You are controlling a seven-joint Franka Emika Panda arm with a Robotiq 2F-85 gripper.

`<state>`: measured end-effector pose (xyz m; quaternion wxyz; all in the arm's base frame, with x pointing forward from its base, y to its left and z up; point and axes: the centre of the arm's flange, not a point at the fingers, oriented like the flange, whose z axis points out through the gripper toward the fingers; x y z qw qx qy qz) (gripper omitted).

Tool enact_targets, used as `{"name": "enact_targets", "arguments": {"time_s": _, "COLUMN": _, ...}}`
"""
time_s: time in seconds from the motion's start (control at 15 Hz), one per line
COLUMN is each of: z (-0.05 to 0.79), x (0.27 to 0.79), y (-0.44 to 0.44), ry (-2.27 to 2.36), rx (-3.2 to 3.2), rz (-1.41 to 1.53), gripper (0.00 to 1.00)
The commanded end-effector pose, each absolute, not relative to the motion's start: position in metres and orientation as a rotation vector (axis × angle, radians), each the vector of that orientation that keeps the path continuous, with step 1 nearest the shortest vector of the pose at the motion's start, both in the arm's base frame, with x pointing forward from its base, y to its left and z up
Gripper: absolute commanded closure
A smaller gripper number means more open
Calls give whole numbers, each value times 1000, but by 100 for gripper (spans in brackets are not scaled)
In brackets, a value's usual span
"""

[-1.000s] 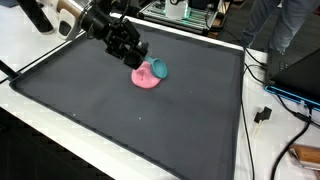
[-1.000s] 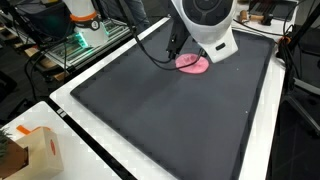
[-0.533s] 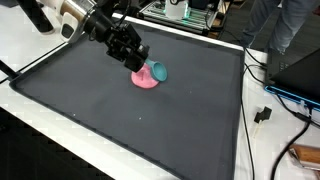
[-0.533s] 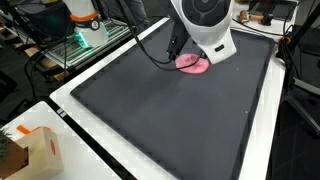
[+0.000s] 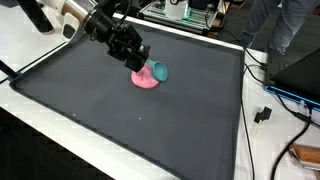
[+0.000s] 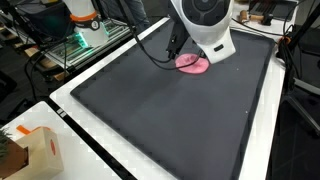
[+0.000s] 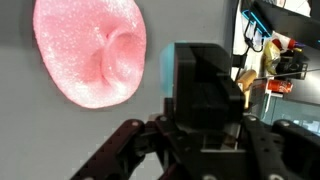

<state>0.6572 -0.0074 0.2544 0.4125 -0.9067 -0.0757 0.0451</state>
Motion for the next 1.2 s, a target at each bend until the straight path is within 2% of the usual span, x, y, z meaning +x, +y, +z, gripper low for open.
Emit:
{"name": "enact_targets", "arguments": {"time_s": 0.0, "z": 266, "x": 651, "y": -8, "ry": -150, "rx": -2307, "rz": 115, "gripper": 75}}
{"name": "enact_targets", "arguments": {"time_s": 1.13, "z": 357, "x": 645, "y": 2, "ry": -106, "rx": -2598, "rz": 42, "gripper": 75}}
